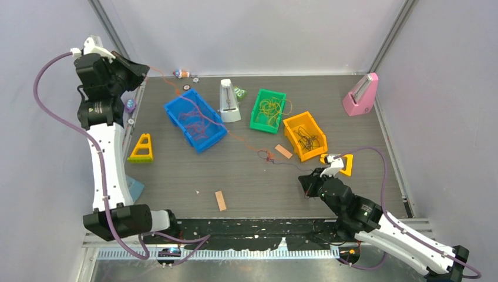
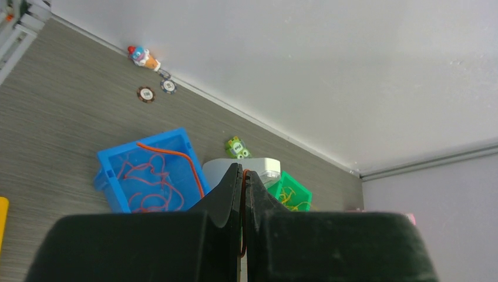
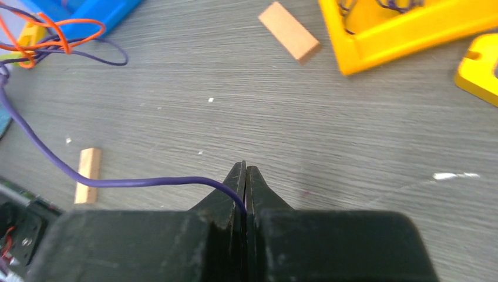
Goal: Untangle the cables
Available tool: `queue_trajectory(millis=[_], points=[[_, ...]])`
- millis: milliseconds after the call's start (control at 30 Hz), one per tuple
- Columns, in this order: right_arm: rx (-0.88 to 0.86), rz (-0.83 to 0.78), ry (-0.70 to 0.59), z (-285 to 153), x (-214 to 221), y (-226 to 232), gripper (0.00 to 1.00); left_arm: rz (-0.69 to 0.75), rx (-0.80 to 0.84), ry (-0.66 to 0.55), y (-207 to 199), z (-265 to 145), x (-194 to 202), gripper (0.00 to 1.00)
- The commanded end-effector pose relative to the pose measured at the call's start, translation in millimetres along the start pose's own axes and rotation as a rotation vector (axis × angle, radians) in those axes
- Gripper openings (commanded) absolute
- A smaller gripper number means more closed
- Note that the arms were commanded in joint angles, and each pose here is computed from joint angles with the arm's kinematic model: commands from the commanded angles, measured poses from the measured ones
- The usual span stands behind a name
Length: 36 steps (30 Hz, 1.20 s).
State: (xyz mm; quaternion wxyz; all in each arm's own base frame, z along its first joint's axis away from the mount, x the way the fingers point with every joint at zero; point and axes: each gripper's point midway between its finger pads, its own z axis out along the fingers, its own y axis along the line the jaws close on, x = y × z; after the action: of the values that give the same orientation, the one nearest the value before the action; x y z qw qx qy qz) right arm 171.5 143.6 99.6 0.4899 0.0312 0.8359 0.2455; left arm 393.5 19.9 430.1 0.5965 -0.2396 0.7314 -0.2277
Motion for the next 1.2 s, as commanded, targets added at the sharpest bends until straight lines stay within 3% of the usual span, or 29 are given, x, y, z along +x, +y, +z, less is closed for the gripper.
queue_trajectory(millis=[0, 333, 700, 733, 833, 900, 1033, 1167], points=[[-0.24, -0.055, -0.081, -11.6, -39.0, 56.5, 0.05, 0.062, 0.057, 0.053, -11.0, 19.5, 25.4, 0.0], [-0.476, -0.158, -0.039, -24.2, -56.4, 119.0, 0.05, 0.07, -0.064, 0.282, 42.7, 79.9, 122.3, 0.0], [-0.658, -0.269, -0.115, -46.7, -126.0, 196.3, 0.05, 0.056, -0.111, 0.583, 85.7, 134.9, 208.8, 0.0], [-0.654, -0.277, -0.111, -42.9, -128.2, 200.6, 0.05, 0.056, -0.101, 0.602, 84.1, 137.2, 212.3, 0.04], [-0.641, -0.307, -0.115, -35.4, -146.9, 218.6, 0.05, 0.031, -0.092, 0.645, 82.8, 132.2, 220.9, 0.47], [-0.627, -0.319, -0.115, -28.8, -156.0, 227.8, 0.05, 0.031, -0.083, 0.626, 81.0, 125.5, 219.0, 0.65], [-0.617, -0.325, -0.127, -18.9, -169.7, 242.9, 0.05, 0.063, -0.045, 0.565, 68.9, 104.2, 205.7, 0.88], [-0.62, -0.325, -0.136, -12.6, -180.5, 256.7, 0.05, 0.112, 0.03, 0.532, 51.3, 71.4, 202.6, 0.98]])
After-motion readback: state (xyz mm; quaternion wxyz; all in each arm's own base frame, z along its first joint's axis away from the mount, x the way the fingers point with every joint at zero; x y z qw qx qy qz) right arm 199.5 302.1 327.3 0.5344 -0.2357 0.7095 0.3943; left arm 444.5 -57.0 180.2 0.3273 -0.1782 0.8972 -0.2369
